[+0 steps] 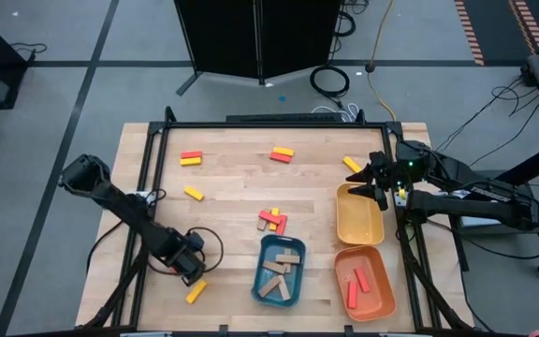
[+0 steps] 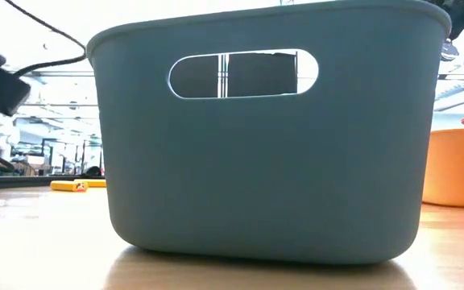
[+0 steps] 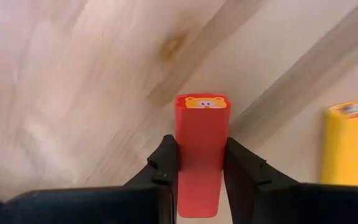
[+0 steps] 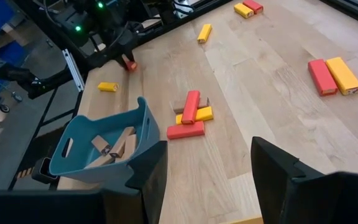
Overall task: Sort blocks
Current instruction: Put the orange block into the orange bin
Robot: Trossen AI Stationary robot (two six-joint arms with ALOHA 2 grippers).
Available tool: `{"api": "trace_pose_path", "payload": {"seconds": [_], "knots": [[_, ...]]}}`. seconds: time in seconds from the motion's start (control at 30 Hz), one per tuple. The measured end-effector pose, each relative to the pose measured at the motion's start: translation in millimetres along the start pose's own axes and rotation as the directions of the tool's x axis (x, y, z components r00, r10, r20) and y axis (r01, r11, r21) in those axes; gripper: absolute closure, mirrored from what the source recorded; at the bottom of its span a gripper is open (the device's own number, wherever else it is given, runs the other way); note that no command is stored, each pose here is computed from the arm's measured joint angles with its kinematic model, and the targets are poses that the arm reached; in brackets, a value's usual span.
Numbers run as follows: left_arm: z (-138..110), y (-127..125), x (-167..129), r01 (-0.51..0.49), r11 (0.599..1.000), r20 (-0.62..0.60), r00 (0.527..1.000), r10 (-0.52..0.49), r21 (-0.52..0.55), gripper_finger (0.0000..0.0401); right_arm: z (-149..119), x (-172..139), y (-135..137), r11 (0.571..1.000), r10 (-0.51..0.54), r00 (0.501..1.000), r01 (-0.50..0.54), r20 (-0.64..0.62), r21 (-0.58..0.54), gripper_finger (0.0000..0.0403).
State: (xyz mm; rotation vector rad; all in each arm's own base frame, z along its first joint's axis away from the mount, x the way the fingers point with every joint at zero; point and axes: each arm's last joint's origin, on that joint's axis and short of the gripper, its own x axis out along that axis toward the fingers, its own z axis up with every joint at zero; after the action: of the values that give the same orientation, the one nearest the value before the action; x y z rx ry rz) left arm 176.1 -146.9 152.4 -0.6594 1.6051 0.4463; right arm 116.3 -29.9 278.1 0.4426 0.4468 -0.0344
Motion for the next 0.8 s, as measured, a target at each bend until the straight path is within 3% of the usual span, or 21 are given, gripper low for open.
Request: {"api": "trace_pose_path", "payload": {"seconds": [0.3, 0.47, 0.57, 0.67, 0.73, 0.8], "knots": [[37.3, -25.8, -44.7, 0.117, 0.988, 0.191, 0.972, -0.135, 0.099, 0.0328, 0.0, 0.0, 0.0, 1.000, 0.000, 1.000, 0.000, 0.000, 0.000, 0.0245], [64.9, -43.8, -84.7, 0.196, 0.961, 0.372, 0.891, -0.258, 0.197, 0.0327, -0.1, 0.0, -0.1, 1.000, -0.001, 1.000, 0.001, -0.001, -0.008, 0.0245], [80.5, -58.2, -108.8, 0.258, 0.913, 0.498, 0.774, -0.390, 0.315, 0.0326, -0.2, -0.1, 0.0, 1.000, 0.000, 1.000, 0.000, -0.001, -0.011, 0.0245], [94.3, -71.2, -128.0, 0.301, 0.837, 0.590, 0.602, -0.538, 0.456, 0.0326, -0.1, 0.0, -0.1, 1.000, -0.001, 1.000, 0.001, -0.001, -0.011, 0.0245], [103.4, -80.8, -135.9, 0.289, 0.792, 0.636, 0.477, -0.606, 0.538, 0.0326, -0.2, 0.0, -0.1, 1.000, -0.001, 1.000, 0.001, -0.002, -0.011, 0.0245], [111.4, -90.1, -137.5, 0.248, 0.758, 0.657, 0.385, -0.648, 0.603, 0.0325, -0.2, -0.1, 0.0, 1.000, -0.001, 1.000, 0.001, -0.001, -0.012, 0.0245]]}}
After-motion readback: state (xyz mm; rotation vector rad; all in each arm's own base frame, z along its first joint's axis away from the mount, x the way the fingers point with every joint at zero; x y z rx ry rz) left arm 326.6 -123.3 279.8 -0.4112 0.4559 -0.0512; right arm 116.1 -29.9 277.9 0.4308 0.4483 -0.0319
